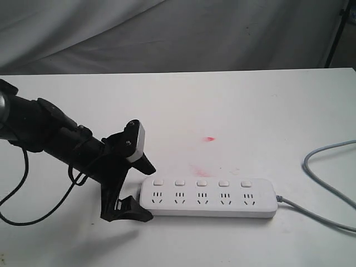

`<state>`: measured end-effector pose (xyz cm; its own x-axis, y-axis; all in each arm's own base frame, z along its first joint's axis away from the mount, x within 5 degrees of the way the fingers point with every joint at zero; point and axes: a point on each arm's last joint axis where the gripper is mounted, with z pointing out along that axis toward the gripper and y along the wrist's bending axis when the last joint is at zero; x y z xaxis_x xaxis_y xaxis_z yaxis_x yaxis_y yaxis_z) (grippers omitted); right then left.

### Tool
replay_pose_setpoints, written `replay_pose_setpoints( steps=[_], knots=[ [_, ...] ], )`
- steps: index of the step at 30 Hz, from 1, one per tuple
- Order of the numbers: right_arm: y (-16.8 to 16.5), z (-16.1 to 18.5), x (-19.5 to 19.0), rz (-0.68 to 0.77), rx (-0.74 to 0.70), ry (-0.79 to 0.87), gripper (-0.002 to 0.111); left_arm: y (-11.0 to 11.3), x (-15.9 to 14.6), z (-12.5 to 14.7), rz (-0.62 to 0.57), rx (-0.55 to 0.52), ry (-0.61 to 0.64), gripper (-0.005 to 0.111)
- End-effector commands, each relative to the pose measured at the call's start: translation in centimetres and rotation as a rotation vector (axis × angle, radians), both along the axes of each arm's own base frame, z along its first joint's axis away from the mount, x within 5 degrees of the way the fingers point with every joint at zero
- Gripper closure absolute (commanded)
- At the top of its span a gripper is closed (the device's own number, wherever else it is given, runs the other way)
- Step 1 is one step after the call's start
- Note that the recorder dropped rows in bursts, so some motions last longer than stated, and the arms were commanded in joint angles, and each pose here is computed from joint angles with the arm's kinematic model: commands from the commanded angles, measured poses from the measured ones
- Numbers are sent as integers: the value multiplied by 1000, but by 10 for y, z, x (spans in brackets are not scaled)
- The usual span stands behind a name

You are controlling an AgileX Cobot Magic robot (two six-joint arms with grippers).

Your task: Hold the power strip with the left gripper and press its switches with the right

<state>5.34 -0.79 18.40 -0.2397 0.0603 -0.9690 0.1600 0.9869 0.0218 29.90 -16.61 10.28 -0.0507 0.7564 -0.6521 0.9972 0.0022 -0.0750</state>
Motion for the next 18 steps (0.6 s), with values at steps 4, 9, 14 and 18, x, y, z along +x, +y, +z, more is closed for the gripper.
replay_pose_setpoints(
  steps=[4, 9, 14, 18],
  knots=[
    [0, -1, 0, -3, -1, -3, 108, -1, 3, -10, 17, 26, -6, 12],
    [0, -1, 0, -3, -1, -3, 108, -2, 4, -9, 37, 13, -1, 13],
    [0, -1, 0, -3, -1, -3, 108, -2, 4, -9, 42, 10, 0, 30],
    [0, -1, 0, -3, -1, -3, 108, -2, 4, -9, 42, 10, 0, 52]
  ],
)
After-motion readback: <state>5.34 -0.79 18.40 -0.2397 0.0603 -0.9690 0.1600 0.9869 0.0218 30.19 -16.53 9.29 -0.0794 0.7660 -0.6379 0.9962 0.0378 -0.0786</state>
